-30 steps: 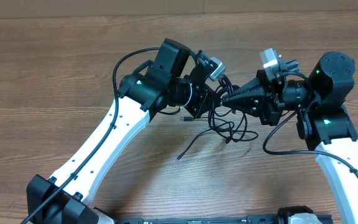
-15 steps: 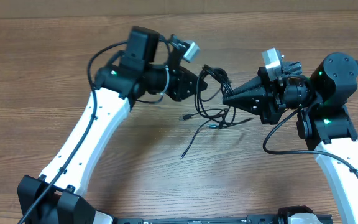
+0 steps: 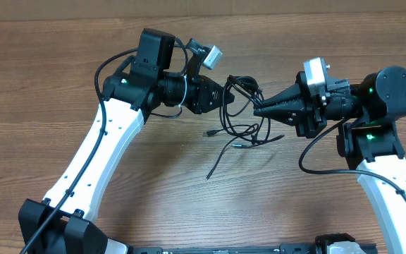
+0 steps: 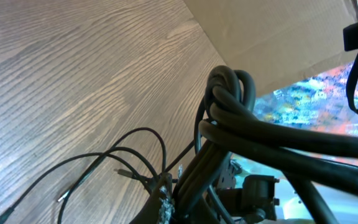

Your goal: Untangle cables

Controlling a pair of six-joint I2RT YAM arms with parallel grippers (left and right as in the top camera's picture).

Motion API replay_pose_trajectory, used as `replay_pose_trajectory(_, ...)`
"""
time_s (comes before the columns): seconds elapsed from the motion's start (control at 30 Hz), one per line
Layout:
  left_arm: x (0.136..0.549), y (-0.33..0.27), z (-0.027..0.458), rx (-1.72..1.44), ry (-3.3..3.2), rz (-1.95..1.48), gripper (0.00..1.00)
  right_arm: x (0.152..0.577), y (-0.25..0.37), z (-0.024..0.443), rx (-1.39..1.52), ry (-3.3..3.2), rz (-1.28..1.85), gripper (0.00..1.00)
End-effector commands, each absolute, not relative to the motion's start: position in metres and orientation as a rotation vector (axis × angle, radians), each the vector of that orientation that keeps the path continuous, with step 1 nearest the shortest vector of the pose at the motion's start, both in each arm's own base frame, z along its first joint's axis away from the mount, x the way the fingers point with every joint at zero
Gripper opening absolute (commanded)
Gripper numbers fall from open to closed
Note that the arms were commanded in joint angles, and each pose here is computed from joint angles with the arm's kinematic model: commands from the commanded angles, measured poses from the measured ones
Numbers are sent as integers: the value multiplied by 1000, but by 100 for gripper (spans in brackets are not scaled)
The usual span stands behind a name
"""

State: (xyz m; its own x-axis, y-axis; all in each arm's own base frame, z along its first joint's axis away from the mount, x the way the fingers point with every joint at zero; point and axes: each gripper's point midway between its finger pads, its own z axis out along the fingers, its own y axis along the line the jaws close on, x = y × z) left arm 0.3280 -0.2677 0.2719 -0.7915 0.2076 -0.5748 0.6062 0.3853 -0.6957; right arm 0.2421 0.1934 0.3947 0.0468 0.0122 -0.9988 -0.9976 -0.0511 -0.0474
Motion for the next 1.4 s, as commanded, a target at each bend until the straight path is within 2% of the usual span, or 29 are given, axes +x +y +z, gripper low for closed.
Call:
replay_pose_trajectory(0.0, 348, -256, 257, 524, 2368, -1304, 4, 225, 193, 403, -1350, 1052, 1185, 4)
replay_pose_trajectory(0.2, 319, -287, 280, 665, 2272, -1535, 4, 224, 193, 406, -1367, 1016, 1150, 4)
replay_pose_trajectory(0.5, 295, -328, 298, 861, 2122, -1588, 4, 234, 194, 396, -1336, 1080, 1212, 4)
replay_pose_trajectory(0.83, 337, -312, 284, 642, 2215, -1372, 4, 236, 196, 393, -1331, 1092, 1230, 4)
replay_pose_trajectory(1.17, 373, -276, 244, 401, 2383, -977, 4, 234, 198, 394, -1343, 1076, 1227, 4)
replay_pose_trajectory(1.37, 384, -259, 236, 337, 2411, -941, 4, 233, 199, 394, -1345, 1077, 1235, 4)
